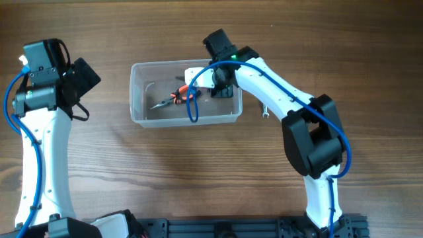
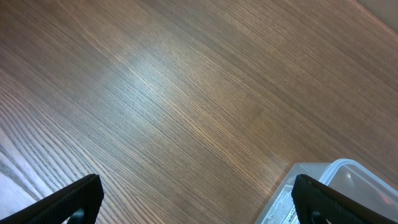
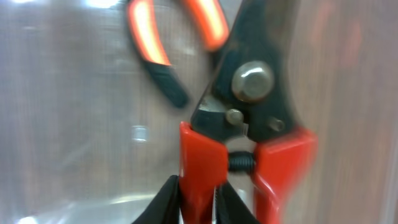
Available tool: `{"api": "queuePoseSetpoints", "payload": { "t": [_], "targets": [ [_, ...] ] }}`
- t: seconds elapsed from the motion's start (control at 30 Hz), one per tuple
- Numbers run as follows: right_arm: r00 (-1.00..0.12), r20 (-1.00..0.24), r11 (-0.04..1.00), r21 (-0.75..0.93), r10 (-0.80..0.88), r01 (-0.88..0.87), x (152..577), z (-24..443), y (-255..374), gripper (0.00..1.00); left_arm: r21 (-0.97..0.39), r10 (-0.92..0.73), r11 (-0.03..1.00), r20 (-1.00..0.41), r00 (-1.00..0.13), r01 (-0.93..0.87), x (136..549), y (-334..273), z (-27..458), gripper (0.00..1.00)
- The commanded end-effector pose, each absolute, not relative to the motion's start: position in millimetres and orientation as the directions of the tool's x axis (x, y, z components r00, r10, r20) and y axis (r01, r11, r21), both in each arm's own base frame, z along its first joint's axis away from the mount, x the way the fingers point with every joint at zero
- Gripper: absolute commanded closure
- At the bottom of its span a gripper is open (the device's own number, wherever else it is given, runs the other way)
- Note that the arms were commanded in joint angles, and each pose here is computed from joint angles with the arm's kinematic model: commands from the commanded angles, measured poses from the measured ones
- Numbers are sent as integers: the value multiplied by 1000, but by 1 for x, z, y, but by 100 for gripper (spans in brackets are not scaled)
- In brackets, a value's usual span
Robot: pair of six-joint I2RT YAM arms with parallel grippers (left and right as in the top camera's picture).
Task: Pack container
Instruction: 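Carry the snips into the container and release them, then grasp the red-and-black screwdriver by its handle with the right gripper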
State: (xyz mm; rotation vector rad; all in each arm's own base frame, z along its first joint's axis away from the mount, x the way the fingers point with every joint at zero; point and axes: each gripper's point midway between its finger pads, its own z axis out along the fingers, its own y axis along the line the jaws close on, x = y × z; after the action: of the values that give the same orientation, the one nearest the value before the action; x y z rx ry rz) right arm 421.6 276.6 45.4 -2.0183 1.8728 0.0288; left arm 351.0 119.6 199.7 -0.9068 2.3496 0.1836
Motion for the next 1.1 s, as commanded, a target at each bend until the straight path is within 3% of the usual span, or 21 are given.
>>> {"api": "queuePoseSetpoints", "payload": {
  "t": [0.0,0.17,0.27,0.33,0.47,0.57,0.67,0.73,0.83,1.07],
  "targets": [
    [-7,-329,115,-311,-944,-944,442,69,278,59,-87,-571,753,-579,-582,-652,351,120,197,0],
    [-85,-403,239,-349,-911,-906,443,143,279,51,-87,-571,753,-579,-582,-652,351,120,197,0],
    [-234,-506,454,-370,-830,-810,443,214,260,51,-87,-571,753,-579,-582,-652,351,120,197,0],
    [-336,-587,607,-356,-737,-711,443,255,235,44,-87,-571,753,-579,-582,-652,351,120,197,0],
    [-520,-658,807,-244,-545,-537,438,293,160,35,-87,-571,753,-579,-582,-652,351,120,197,0],
    [-717,-607,931,-122,-344,-343,436,275,85,33,-87,-571,753,-579,-582,-652,351,120,197,0],
    [-865,-500,996,52,-38,-74,428,235,20,27,-87,-571,753,-579,-582,-652,351,120,197,0],
    [-911,-403,989,141,91,37,419,201,-11,37,-87,-571,753,-579,-582,-652,351,120,197,0],
    [-954,-260,980,167,153,112,402,146,-35,44,-87,-571,753,-579,-582,-652,351,120,197,0],
    [-992,-78,992,77,103,97,373,73,-26,44,-87,-571,753,-579,-582,-652,351,120,197,0]
  ]
}}
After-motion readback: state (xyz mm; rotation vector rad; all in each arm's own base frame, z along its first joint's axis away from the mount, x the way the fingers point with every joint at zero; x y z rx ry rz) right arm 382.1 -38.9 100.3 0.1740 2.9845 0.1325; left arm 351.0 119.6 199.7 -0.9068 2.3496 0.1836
